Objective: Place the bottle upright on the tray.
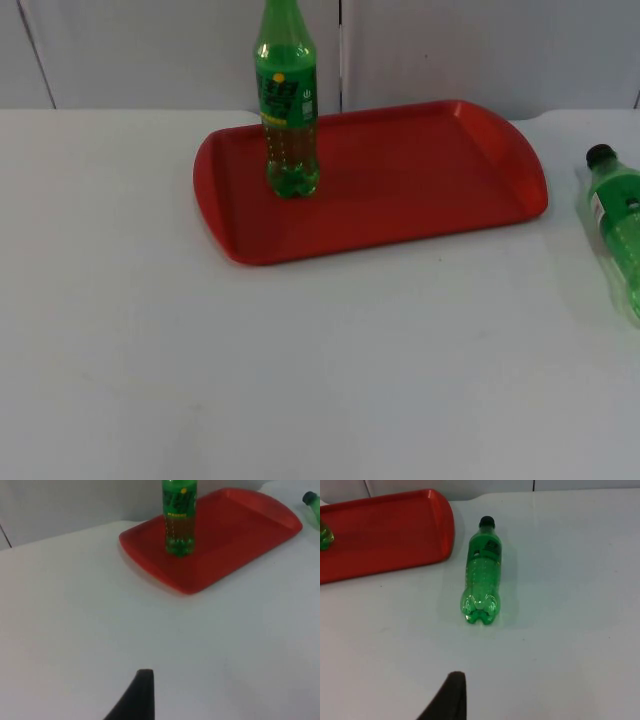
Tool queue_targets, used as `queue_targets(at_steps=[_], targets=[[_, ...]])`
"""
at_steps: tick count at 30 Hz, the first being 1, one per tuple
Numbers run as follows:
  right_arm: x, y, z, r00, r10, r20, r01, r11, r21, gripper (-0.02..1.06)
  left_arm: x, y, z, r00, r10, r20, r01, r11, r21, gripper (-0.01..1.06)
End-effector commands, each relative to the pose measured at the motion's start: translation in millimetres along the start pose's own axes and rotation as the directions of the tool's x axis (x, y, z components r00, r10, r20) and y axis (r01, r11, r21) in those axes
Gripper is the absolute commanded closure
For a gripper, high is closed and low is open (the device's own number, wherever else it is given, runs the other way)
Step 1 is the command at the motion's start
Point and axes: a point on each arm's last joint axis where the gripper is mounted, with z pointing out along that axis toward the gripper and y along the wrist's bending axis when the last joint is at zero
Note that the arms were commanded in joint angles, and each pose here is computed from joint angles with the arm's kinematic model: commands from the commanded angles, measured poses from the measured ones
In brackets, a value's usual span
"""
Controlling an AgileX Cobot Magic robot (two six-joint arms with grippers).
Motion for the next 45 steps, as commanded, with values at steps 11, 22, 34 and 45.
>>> queue_targets(at_steps=[11,22,34,45], targets=[[-0.4,0.4,-0.5,1.0,0.001,0.012,-0.001,1.0,0.003,-0.01,8.8,1.2,5.2,0.998,0.0,-0.058,-0.001,1.0,-0.01,0.0],[-0.4,0.4,-0.5,1.0,0.001,0.012,-0.001,1.0,0.003,-0.01,8.8,1.2,5.2,0.998,0.0,-0.058,-0.001,1.0,-0.01,0.0],[-0.4,0.4,-0.5,1.0,0.001,0.012,-0.001,1.0,0.003,-0.01,8.8,1.2,5.2,0.998,0.0,-0.058,-0.001,1.0,-0.01,0.0],[-0.4,0.4,-0.5,1.0,0.001,0.012,-0.001,1.0,0.003,-0.01,8.8,1.2,5.2,0.998,0.0,-0.058,-0.001,1.0,-0.01,0.0]])
